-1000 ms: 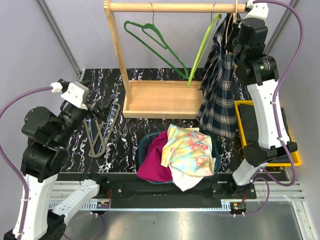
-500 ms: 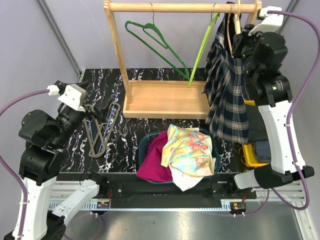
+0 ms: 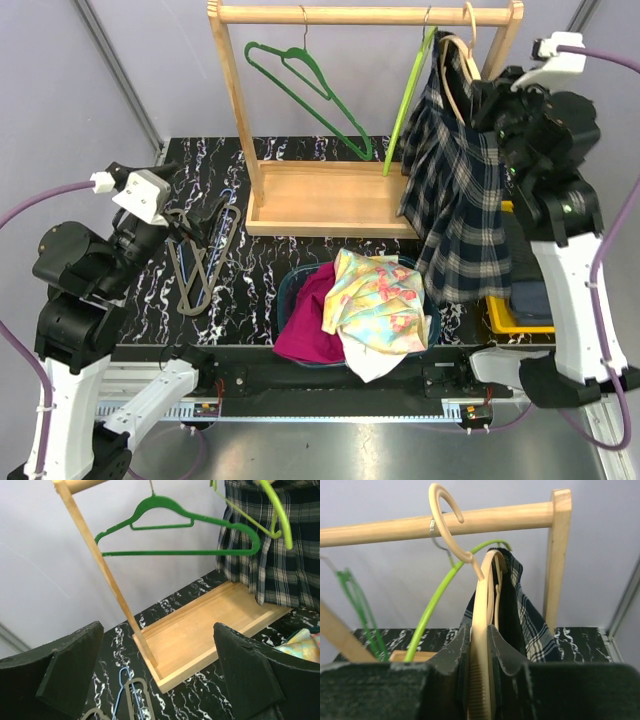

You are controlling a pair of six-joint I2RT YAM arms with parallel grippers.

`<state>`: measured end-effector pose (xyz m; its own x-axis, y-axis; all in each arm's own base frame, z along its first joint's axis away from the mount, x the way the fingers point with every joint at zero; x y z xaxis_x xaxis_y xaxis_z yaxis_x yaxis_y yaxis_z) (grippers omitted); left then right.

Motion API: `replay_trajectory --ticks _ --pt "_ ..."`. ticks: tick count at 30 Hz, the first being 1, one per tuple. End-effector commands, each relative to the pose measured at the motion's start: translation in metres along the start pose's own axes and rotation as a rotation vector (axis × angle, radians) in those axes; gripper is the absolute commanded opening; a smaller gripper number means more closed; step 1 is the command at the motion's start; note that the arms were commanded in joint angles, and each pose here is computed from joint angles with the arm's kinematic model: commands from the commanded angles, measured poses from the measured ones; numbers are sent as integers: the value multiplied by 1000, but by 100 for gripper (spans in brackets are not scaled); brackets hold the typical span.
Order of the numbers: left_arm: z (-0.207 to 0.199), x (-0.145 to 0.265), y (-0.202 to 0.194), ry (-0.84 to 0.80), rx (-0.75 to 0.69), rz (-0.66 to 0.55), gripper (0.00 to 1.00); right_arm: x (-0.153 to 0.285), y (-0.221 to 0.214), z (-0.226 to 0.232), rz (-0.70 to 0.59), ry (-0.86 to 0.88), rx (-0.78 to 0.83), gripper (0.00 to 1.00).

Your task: Remove the skirt from the hanger

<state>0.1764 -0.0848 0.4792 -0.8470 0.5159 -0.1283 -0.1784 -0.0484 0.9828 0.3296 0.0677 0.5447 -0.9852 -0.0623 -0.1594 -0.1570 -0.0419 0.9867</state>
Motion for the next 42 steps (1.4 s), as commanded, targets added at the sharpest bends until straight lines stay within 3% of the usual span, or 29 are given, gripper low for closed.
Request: replay_trajectory --ticks 1,9,18,24,31,42 --pt "-15 -7 37 -117 29 -87 97 77 69 14 -187 201 -70 0" --pt "-42 -32 72 -335 185 -106 98 190 87 33 -183 482 -129 0" --pt "-82 -15 153 -696 325 -233 99 278 111 68 -137 865 -292 0" --pt "-94 8 190 -831 373 -289 99 291 110 80 -68 985 -346 0" --pt "-98 18 183 -848 378 -263 99 292 105 81 -46 994 -378 0" --pt "-114 8 143 -1068 448 -52 99 262 115 106 -77 1205 -564 0"
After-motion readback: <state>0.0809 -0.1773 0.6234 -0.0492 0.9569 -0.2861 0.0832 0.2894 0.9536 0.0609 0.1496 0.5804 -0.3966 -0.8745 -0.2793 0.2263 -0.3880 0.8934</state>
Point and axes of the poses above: each gripper's point midway between its finger pads, its own x axis back along the fingers, its own z axis along the line the jaws close on, y = z × x, the point moved 3 cm from there along x, back along the fingers, and after that the axes turned 7 degrees about x, right-handed, at the moved point
